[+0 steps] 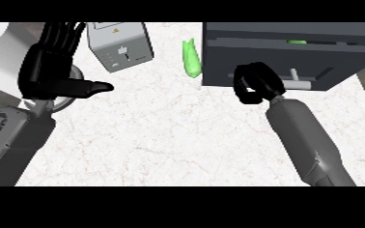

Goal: Pick up the cup, place it into the drawer and close the drawer

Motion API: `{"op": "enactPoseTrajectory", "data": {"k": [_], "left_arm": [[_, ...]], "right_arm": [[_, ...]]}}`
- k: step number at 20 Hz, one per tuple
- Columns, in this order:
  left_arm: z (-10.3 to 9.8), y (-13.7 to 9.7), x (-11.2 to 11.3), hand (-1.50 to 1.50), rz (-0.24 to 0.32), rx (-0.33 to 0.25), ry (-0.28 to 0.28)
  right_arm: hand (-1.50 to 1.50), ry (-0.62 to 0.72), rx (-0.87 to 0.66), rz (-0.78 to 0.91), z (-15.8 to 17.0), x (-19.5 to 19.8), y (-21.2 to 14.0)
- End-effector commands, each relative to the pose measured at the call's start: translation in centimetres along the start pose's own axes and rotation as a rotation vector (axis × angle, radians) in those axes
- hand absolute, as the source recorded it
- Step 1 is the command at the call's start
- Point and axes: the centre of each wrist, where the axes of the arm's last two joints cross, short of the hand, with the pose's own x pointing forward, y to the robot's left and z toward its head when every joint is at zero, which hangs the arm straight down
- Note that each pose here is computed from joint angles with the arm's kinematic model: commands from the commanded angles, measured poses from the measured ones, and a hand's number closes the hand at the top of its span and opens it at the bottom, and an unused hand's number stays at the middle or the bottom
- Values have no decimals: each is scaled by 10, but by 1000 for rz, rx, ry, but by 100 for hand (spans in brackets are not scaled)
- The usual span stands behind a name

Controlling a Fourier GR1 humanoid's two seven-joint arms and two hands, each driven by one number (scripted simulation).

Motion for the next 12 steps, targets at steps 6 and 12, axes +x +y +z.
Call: {"op": "enactPoseTrajectory", "data": {"k": [6,12], "left_arm": [[14,24,-5,-150,12,-23,-2],[15,11,-6,-150,52,-56,1]], "right_arm": [[150,89,18,-51,-28,-28,-31],[150,136,49,-88,-19,-51,-53]]}}
